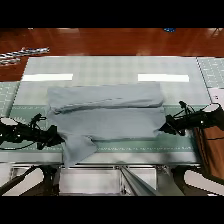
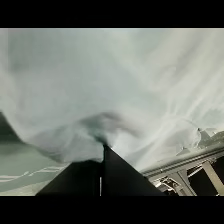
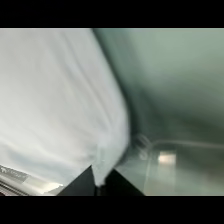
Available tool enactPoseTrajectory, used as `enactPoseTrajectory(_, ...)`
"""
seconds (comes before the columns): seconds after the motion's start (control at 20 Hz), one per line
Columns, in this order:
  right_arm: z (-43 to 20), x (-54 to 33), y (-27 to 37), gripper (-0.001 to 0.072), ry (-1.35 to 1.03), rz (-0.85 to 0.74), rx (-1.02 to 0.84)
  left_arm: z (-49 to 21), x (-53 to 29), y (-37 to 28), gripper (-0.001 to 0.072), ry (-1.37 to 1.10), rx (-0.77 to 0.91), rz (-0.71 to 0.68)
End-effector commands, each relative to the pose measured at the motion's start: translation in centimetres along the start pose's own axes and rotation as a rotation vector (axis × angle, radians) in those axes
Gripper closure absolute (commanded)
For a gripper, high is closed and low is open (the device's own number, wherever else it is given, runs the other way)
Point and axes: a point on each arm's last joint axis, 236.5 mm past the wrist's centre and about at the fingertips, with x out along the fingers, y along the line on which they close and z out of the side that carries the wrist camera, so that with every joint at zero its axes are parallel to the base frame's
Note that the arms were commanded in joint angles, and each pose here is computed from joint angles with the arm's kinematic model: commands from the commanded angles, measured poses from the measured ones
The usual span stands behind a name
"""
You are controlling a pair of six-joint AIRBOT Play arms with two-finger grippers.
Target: Fold the shirts.
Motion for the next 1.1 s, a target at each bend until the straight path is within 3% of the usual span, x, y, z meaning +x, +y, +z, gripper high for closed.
enactPoseTrajectory(0.0, -0.4, -1.0, 2.3, 0.0689, 0.026, 0.071, -0.095, 1.3, -1.5, -2.6, 0.0688, -0.039, 0.07, -0.074)
enactPoseTrajectory(0.45, 8.1, -7.5, 6.7, 0.0689, -0.274, 0.089, -0.198, 10.4, -11.3, -11.8, 0.0688, -0.409, 0.212, -0.182)
enactPoseTrajectory(0.75, 15.9, -8.2, 10.7, 0.0689, -0.383, 0.145, -0.2, 15.4, -10.2, -13.5, 0.0689, -0.375, 0.19, -0.175)
enactPoseTrajectory(1.05, 19.8, -7.2, 12.1, 0.0689, -0.364, 0.169, -0.206, 20.8, -10.4, -15.3, 0.0689, -0.373, 0.183, -0.18)
